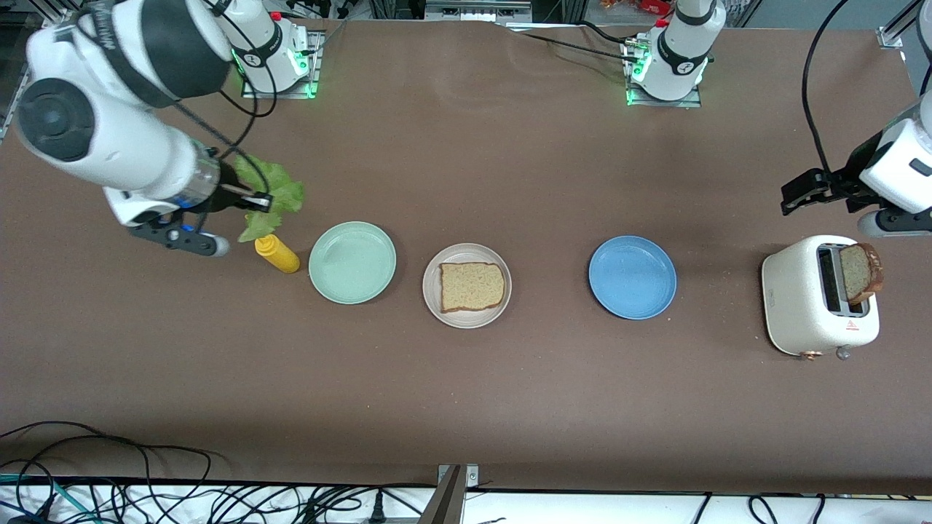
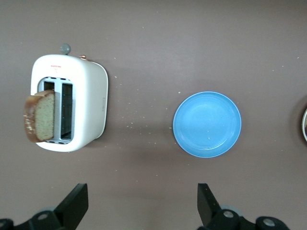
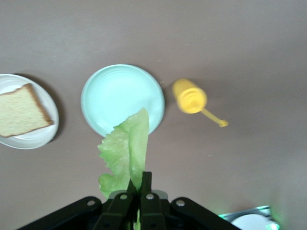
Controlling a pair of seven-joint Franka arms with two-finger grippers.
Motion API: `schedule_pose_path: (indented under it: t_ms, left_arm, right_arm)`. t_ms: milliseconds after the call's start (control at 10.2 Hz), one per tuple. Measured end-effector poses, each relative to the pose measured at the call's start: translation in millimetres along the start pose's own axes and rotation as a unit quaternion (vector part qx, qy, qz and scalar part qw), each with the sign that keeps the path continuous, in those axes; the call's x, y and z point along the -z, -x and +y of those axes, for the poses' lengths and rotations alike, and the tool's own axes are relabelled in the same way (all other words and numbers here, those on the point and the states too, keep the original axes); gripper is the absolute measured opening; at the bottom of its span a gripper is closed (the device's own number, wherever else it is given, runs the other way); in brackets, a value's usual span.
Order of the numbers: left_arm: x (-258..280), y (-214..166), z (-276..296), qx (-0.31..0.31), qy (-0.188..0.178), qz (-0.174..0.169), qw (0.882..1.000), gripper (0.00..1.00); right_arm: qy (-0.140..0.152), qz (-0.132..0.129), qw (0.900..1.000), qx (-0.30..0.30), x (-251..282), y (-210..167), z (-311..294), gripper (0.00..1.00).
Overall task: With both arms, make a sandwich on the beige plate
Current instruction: 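Lift the lettuce with the right gripper and lay it on the bread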
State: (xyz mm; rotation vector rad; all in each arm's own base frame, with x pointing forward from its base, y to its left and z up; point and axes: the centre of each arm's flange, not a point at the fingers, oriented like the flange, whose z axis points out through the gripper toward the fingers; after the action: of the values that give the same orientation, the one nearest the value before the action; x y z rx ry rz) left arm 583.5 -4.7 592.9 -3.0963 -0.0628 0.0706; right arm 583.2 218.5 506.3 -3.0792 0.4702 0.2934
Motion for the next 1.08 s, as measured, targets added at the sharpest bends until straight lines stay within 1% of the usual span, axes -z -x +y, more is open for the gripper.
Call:
schedule_pose_path:
  t_ms: [196, 294, 393, 491, 589, 687, 883, 982, 1080]
  left_arm:
    - [-2.9, -0.3, -8.3, -0.002, 0.0, -0.003, 1.0, 1.0]
    - [-6.8, -0.9, -10.9, -0.002, 0.0, -0.007, 1.0, 1.0]
    - [-11.0, -1.1, -12.6, -0.002, 0.0, -0.011, 1.0, 1.0]
    - [-14.0, -1.3, -13.6, -0.002, 0.0, -0.014, 1.0, 1.0]
    - [-16.0, -1.6, -13.9, -0.002, 0.0, -0.016, 1.0, 1.0]
    - [-17.4, -2.2, -14.7, -0.002, 0.0, -0.017, 1.0, 1.0]
    - [-23.7, -5.5, -23.5, 0.004, 0.0, -0.021, 1.0, 1.0]
    - [-29.1, -9.3, -29.8, 0.007, 0.0, -0.021, 1.0, 1.0]
    - [-35.2, -14.1, -36.2, 0.01, 0.0, -0.02, 1.0, 1.0]
  right_arm:
    - [-0.023, 0.015, 0.999, -0.03, -33.5, 5.4, -51.7, 0.03]
    - [-0.044, 0.011, 0.997, -0.057, -57.2, 2.2, -74.0, 0.03]
    - [-0.069, 0.0, 0.993, -0.093, -81.2, -1.3, -94.2, 0.03]
    - [-0.09, -0.009, 0.987, -0.131, -104.9, -4.3, -112.2, 0.03]
    - [-0.108, -0.013, 0.979, -0.17, -127.7, -6.2, -129.7, 0.03]
    - [-0.133, -0.015, 0.969, -0.209, -148.3, -6.3, -148.3, 0.03]
    - [-0.194, -0.015, 0.939, -0.283, -190.2, -5.7, -186.6, 0.03]
    - [-0.215, -0.015, 0.928, -0.305, -211.7, -3.8, -204.2, 0.03]
    - [-0.229, -0.017, 0.919, -0.32, -231.9, 0.9, -218.4, 0.03]
